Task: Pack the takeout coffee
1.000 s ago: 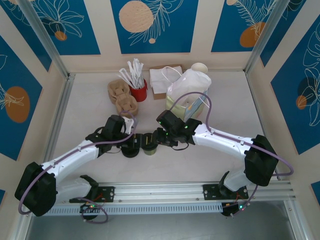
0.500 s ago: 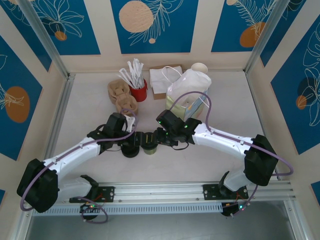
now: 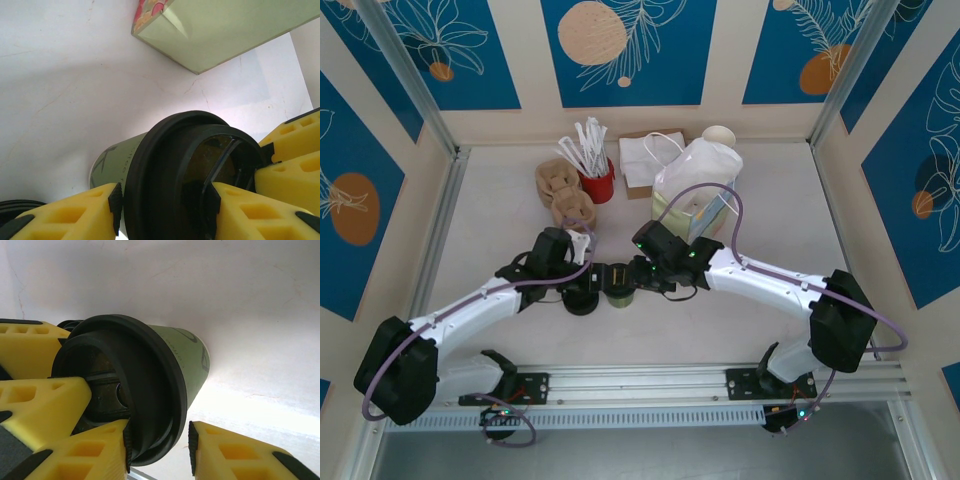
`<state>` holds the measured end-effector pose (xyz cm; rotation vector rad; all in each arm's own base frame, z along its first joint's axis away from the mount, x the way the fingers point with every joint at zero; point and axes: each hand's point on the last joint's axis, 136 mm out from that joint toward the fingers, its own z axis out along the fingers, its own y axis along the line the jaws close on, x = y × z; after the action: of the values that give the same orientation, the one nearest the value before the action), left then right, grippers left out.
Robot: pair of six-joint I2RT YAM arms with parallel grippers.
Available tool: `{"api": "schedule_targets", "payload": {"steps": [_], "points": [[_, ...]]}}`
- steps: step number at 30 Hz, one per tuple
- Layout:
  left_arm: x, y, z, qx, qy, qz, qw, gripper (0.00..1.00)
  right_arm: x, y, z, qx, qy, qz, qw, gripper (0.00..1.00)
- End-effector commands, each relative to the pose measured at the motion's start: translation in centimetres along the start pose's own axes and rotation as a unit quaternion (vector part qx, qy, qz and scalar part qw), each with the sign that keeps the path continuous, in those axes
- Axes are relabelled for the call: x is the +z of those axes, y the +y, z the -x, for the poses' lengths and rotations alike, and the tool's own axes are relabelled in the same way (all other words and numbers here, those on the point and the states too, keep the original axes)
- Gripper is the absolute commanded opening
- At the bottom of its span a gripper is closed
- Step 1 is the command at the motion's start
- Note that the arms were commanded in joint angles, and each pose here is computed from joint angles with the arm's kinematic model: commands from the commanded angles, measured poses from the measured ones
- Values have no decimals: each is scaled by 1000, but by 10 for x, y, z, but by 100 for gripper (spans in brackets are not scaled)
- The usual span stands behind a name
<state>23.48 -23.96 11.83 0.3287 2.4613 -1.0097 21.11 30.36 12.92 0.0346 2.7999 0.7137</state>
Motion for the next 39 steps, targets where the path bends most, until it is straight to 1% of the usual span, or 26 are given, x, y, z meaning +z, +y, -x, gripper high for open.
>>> {"api": "schedule_targets", "payload": {"steps": [1,8,13,21,30,35,39], "points": [[5,29,-42,-29,65,50,996,48,1,-21,-12,2,11,-41,999,37],[-4,19,-26,-14,50,51,997,49,-10,-7,-7,-1,7,-18,1000,37],[-11,12,-11,-2,37,57,998,50,-15,-3,-3,5,2,-15,1000,38],[-16,2,3,17,34,56,998,50,-25,8,6,3,-5,-3,1000,40],[-25,-9,19,36,23,57,997,53,-43,20,11,-7,-15,19,1000,40],[-37,-17,35,43,2,66,997,55,-65,32,14,-20,-26,48,998,40],[-56,-16,54,30,-41,101,994,57,-89,47,14,-39,-33,84,995,40]]}}
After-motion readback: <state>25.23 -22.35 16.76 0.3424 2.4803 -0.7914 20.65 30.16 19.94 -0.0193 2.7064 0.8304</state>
